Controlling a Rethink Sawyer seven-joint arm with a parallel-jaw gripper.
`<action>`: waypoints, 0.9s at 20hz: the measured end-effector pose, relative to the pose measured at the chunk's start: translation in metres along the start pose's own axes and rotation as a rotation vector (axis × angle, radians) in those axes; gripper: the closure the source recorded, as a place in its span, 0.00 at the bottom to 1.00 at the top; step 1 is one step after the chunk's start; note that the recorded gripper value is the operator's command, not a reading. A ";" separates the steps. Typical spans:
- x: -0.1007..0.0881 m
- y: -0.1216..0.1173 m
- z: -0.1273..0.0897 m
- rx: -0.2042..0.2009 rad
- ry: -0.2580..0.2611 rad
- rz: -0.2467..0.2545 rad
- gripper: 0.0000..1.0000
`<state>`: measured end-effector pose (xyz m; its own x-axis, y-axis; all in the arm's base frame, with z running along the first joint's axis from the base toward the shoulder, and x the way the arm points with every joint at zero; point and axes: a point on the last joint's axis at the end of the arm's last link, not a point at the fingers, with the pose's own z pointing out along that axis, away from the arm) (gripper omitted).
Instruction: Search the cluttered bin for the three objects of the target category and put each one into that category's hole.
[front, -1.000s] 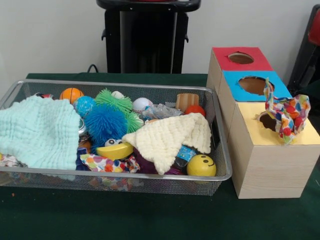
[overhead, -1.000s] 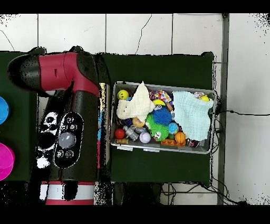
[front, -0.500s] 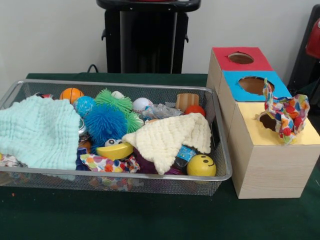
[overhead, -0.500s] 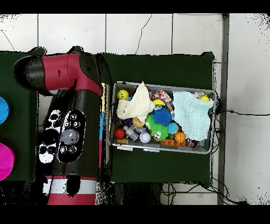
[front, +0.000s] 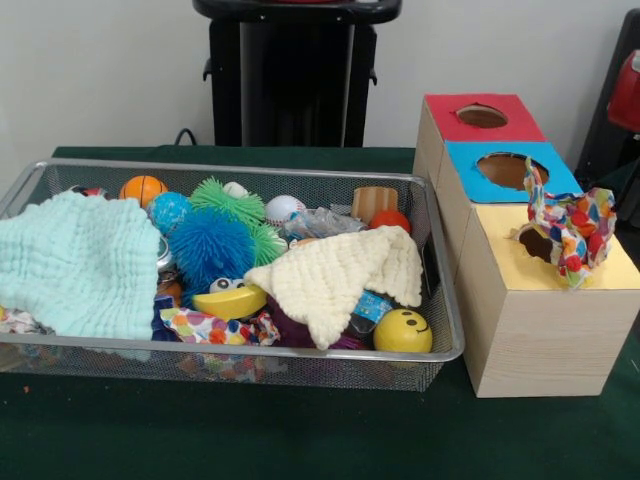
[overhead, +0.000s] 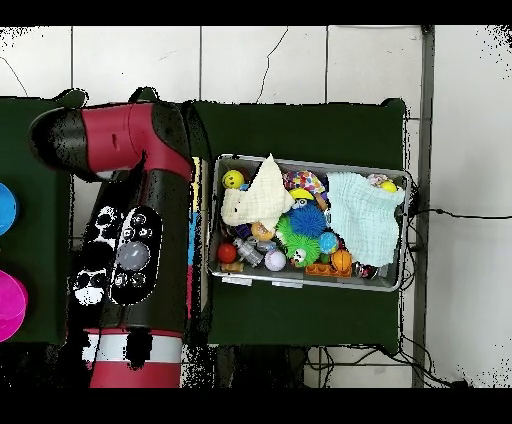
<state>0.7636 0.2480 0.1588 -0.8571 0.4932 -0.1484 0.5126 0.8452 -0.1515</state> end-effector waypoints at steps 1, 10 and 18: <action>0.000 0.000 0.000 0.002 -0.001 -0.001 1.00; 0.003 -0.004 0.006 0.037 -0.020 -0.015 1.00; 0.008 -0.006 0.024 0.059 -0.005 -0.021 1.00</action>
<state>0.7547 0.2415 0.1346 -0.8677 0.4742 -0.1489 0.4964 0.8417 -0.2124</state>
